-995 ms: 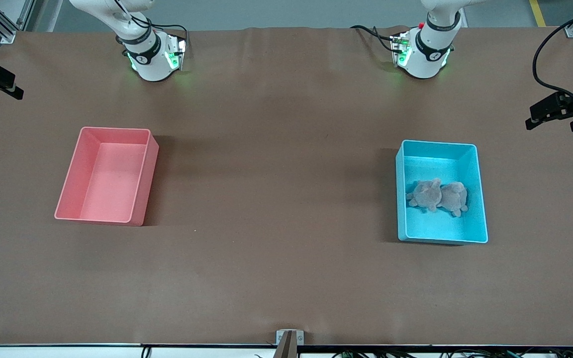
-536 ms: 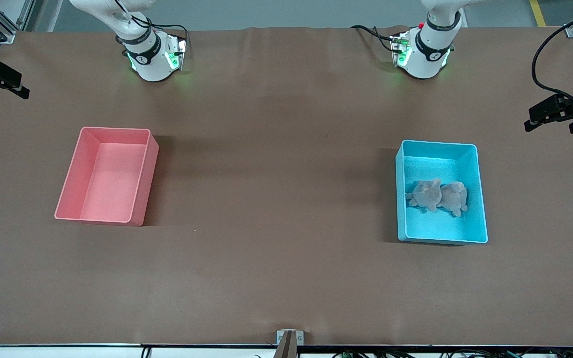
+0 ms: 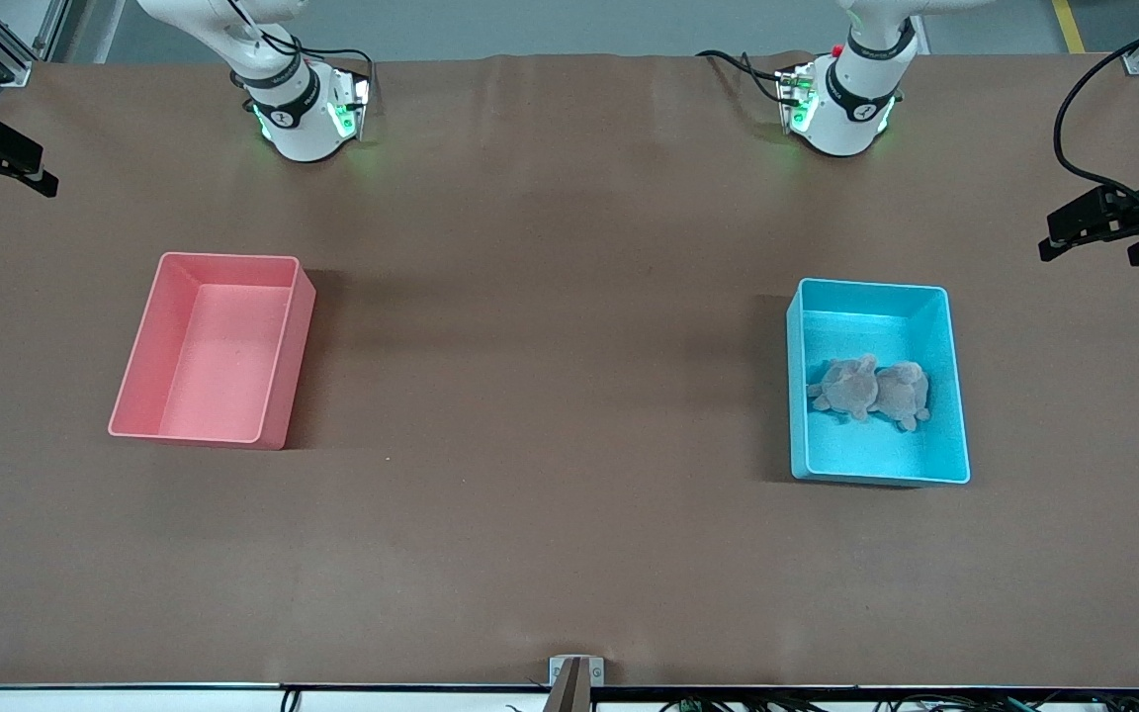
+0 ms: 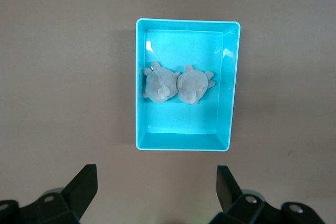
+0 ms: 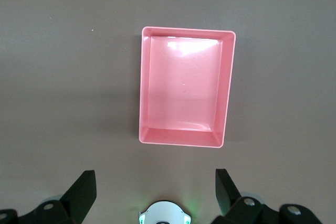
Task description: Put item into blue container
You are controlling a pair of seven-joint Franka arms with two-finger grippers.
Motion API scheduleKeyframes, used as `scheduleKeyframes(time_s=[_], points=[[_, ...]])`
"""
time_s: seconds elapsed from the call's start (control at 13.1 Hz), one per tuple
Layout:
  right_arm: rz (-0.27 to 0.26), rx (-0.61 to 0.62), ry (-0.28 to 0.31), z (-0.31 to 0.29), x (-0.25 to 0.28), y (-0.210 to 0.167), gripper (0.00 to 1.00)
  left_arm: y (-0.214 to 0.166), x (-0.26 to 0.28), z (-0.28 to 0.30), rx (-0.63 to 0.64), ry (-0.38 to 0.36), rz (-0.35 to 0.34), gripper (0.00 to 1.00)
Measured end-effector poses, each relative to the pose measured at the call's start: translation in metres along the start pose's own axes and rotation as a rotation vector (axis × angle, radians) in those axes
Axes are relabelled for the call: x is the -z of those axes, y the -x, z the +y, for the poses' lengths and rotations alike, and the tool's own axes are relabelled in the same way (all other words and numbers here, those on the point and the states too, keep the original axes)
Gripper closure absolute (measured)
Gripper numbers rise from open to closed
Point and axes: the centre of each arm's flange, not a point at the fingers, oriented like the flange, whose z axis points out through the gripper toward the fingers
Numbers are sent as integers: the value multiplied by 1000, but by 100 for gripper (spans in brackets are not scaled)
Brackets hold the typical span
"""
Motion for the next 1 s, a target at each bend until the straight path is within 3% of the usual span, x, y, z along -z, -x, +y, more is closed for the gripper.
scheduleKeyframes(time_s=[1.0], points=[[0, -2, 0, 1, 0, 0, 0, -7, 10, -11, 17, -30, 81, 0]])
